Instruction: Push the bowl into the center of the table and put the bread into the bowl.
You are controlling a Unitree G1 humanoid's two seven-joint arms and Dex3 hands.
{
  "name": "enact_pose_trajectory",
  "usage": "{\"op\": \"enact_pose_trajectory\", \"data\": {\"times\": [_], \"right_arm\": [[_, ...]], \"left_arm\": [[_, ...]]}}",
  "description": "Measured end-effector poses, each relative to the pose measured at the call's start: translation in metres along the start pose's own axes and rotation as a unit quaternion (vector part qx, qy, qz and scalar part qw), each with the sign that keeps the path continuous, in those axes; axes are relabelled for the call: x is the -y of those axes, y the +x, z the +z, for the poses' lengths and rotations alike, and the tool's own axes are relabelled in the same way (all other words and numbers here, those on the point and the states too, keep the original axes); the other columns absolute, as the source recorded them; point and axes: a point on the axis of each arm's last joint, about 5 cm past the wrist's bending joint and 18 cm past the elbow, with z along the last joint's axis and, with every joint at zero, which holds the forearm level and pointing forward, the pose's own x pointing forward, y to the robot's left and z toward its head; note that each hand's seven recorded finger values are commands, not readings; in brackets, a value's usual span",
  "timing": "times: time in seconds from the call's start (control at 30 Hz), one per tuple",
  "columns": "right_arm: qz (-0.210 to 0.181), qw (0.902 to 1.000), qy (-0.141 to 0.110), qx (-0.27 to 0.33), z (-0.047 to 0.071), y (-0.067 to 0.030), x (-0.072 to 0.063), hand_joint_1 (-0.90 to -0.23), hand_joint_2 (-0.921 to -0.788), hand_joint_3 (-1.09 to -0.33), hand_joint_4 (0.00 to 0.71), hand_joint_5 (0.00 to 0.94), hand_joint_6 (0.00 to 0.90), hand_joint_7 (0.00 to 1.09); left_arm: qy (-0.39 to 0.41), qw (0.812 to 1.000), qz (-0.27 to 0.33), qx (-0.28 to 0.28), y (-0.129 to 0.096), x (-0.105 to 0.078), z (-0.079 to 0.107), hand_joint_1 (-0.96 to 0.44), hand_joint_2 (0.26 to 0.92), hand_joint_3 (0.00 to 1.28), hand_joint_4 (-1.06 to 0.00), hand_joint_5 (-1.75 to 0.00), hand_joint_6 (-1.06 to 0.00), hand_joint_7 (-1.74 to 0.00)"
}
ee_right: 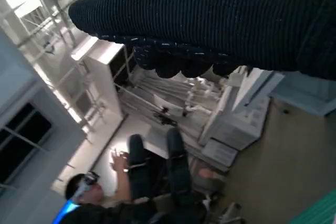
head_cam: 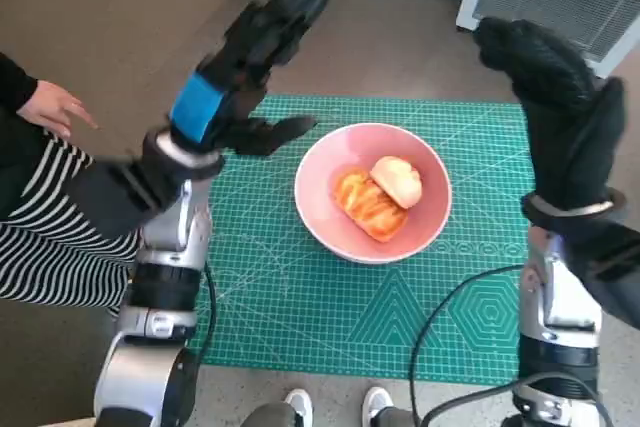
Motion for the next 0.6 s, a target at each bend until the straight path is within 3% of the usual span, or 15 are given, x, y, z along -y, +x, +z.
{"op": "enact_pose_trajectory", "data": {"times": [0.23, 0.6], "right_arm": [[0.000, 1.0000, -0.007, -0.005, -0.0027, -0.0015, 0.0005, -0.734, -0.921, -0.673, 0.156, 0.007, 0.062, 0.46], [0.002, 0.9999, -0.016, -0.005, -0.0025, -0.0016, 0.0020, -0.725, -0.921, -0.673, 0.156, 0.006, 0.054, 0.46]], "left_arm": [[-0.018, 1.000, 0.006, 0.002, -0.0116, -0.0018, -0.0029, -0.72, 0.921, 0.37, -0.06, -0.01, 0.00, -0.41], [-0.038, 0.999, 0.000, 0.001, -0.0109, 0.0036, -0.0044, -0.70, 0.921, 0.36, -0.07, -0.01, 0.00, -0.43]]}}
